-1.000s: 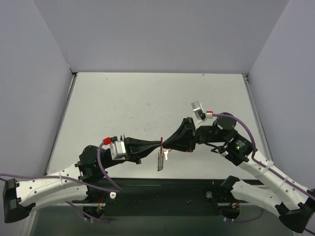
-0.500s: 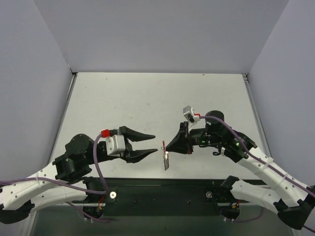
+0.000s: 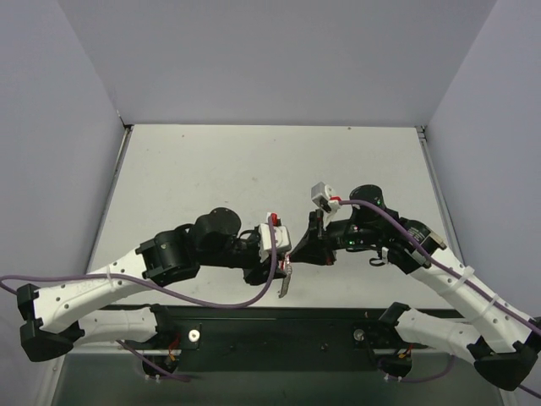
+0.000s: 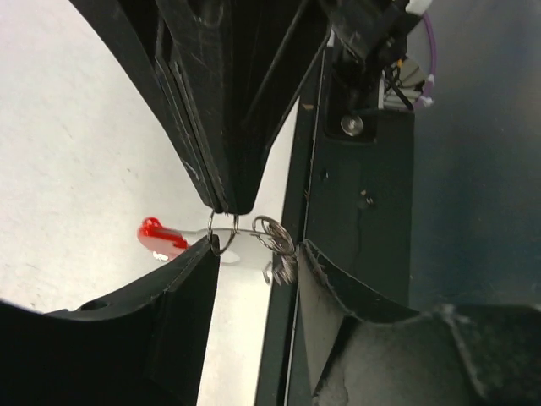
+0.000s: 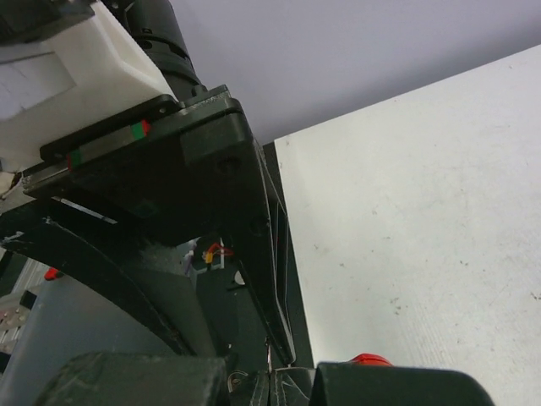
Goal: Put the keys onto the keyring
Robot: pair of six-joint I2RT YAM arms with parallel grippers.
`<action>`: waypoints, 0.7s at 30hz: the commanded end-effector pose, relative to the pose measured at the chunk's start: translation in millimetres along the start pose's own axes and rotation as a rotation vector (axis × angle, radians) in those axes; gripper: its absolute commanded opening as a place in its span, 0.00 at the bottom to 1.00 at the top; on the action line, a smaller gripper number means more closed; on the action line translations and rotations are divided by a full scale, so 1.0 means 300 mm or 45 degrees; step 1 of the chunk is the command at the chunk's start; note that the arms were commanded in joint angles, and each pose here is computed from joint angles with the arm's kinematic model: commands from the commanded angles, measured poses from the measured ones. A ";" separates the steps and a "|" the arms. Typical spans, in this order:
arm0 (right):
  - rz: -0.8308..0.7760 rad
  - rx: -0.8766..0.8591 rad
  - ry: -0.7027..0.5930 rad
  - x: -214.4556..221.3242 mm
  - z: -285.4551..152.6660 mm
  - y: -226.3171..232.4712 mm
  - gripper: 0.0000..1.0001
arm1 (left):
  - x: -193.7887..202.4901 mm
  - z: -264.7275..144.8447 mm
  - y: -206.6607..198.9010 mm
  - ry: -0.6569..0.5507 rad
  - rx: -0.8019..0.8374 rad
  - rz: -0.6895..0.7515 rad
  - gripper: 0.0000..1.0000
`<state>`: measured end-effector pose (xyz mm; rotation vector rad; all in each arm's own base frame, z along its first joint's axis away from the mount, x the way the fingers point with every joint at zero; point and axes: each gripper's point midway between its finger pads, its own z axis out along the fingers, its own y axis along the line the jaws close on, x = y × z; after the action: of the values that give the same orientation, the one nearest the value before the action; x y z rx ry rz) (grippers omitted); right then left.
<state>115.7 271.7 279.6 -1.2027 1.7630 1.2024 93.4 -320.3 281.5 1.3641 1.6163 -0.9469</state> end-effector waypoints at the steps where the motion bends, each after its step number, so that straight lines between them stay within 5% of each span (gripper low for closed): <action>1: -0.085 -0.038 -0.019 -0.033 -0.018 0.032 0.00 | -0.065 -0.036 -0.035 -0.039 0.061 0.023 0.47; 7: -0.080 -0.053 -0.016 -0.025 -0.019 0.040 0.00 | -0.084 -0.046 -0.046 -0.107 0.076 0.033 0.40; 17: -0.080 -0.090 -0.010 -0.021 -0.014 0.054 0.00 | -0.097 -0.009 -0.033 -0.132 0.068 0.035 0.50; 21: -0.084 -0.106 -0.011 -0.020 -0.012 0.060 0.00 | -0.103 0.002 -0.021 -0.137 0.067 0.032 0.31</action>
<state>105.8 268.4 272.4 -1.2514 1.7825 1.2222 88.3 -322.8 287.9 1.3690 1.5886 -0.9922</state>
